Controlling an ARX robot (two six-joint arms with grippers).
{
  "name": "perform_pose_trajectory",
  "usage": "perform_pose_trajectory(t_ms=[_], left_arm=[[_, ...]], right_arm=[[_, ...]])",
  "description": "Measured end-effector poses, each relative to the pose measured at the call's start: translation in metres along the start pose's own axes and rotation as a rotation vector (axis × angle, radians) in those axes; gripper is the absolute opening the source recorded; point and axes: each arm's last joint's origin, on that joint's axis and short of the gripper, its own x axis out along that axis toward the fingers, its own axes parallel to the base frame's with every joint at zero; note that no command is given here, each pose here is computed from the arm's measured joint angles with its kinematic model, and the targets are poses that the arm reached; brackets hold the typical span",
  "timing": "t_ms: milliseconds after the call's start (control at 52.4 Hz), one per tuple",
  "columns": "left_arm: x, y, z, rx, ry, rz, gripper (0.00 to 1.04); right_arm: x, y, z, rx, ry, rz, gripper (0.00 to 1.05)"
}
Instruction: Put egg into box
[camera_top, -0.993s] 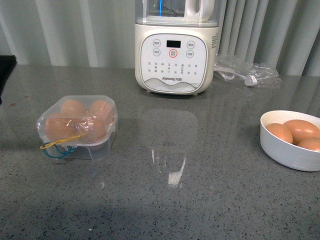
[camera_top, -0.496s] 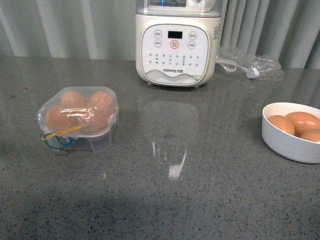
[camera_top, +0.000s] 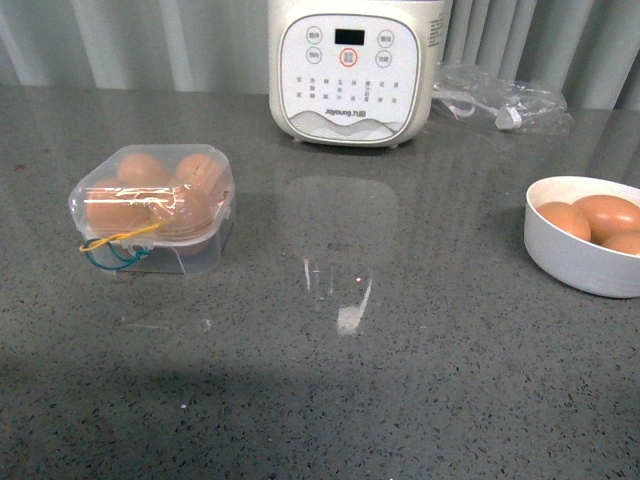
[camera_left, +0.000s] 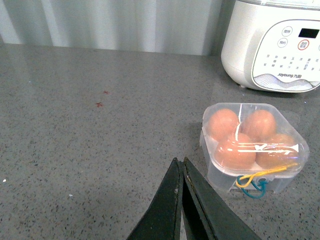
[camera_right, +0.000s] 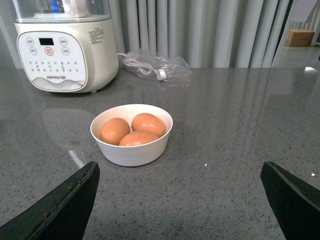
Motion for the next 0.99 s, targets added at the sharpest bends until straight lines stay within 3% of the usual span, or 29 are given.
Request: perform_pose_trajectory(t_ms=[477,993], left_arm=[[-0.029,0.000,-0.014,0.000,-0.012,0.003,0.04],[-0.052,0.000,-0.007,0.000,-0.036,0.003,0.04]], right_arm=[[0.000,0.000,0.000,0.000,0.000,0.000,0.98],[0.000,0.000,0.000,0.000,0.000,0.000,0.98]])
